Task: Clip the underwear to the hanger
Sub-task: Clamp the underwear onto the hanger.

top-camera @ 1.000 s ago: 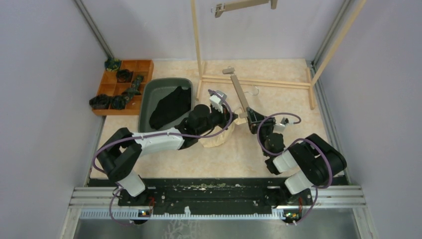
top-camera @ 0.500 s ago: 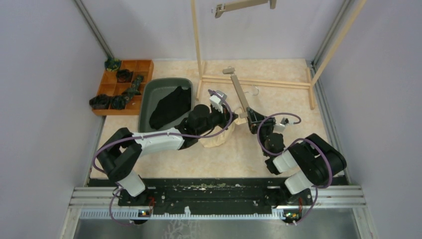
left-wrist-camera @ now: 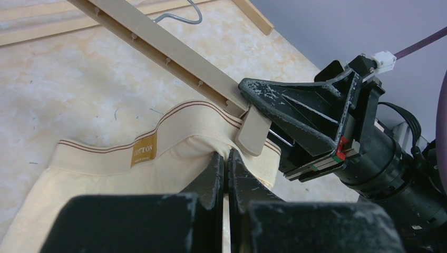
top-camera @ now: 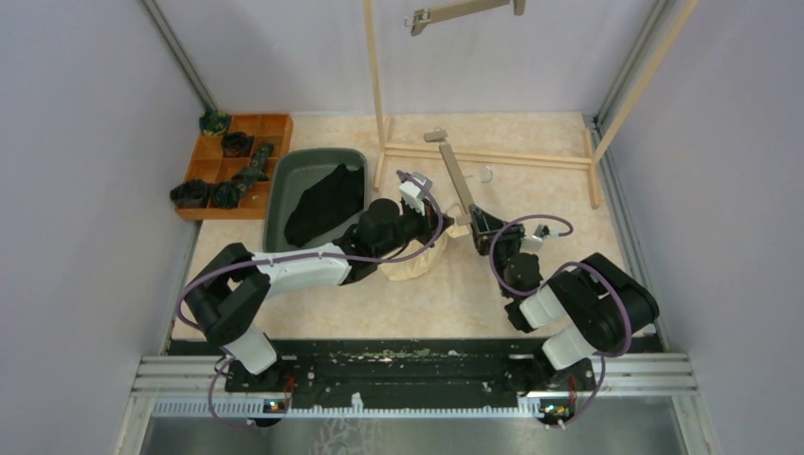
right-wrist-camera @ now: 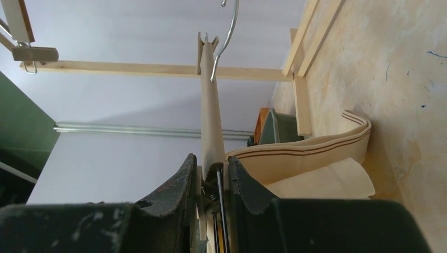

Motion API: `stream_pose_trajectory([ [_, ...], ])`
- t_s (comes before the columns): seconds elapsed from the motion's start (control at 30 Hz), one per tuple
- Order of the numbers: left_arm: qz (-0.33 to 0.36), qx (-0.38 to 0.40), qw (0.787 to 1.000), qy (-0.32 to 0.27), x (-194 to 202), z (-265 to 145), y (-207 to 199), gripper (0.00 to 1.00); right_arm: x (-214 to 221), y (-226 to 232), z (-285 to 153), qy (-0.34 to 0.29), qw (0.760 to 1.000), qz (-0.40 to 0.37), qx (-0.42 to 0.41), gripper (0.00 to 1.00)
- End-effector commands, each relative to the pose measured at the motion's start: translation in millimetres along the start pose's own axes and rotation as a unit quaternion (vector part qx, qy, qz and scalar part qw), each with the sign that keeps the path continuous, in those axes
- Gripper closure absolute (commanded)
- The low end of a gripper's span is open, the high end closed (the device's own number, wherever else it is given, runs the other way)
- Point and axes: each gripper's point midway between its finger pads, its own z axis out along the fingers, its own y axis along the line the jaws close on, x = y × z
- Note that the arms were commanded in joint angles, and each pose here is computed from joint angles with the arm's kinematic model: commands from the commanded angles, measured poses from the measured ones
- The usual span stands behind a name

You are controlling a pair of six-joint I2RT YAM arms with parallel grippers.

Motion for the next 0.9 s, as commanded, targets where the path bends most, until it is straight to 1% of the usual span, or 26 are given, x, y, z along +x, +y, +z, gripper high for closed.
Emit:
stream_pose_trajectory([
  [0.0,0.006,0.019,1.0,-0.02,-10.6,-1.5,-8.1,1.0,-1.7,64.0,2.9,-0.002,0.992,0.047,-0.115,1.0],
  [0.3,0.005,0.021,1.0,-0.018,-10.0,-0.6,-8.8,1.0,2.1,64.3,4.4,0.006,0.992,0.047,-0.118,0.99],
  [0.4,0.006,0.022,1.0,-0.016,-8.3,-0.2,-8.7,1.0,2.3,65.6,4.5,0.007,0.992,0.046,-0.12,0.94],
  [0.53,0.005,0.017,1.0,-0.016,-7.5,0.3,-6.6,1.0,2.7,65.9,4.0,0.008,0.992,0.046,-0.12,0.84],
  [0.63,0.006,0.012,1.0,-0.018,-8.7,0.3,-4.8,1.0,2.7,65.6,3.8,0.008,0.992,0.045,-0.12,0.74],
  [0.67,0.007,0.011,1.0,-0.018,-8.9,0.4,-4.6,1.0,2.8,66.0,3.5,0.009,0.992,0.045,-0.12,0.73],
  [0.77,0.007,0.008,1.0,-0.019,-9.4,0.7,-3.5,1.0,2.4,67.1,2.8,0.008,0.992,0.044,-0.122,0.62],
  [0.87,0.006,0.009,1.0,-0.018,-8.8,1.0,-4.0,1.0,2.5,67.9,2.6,0.009,0.991,0.044,-0.123,0.55],
])
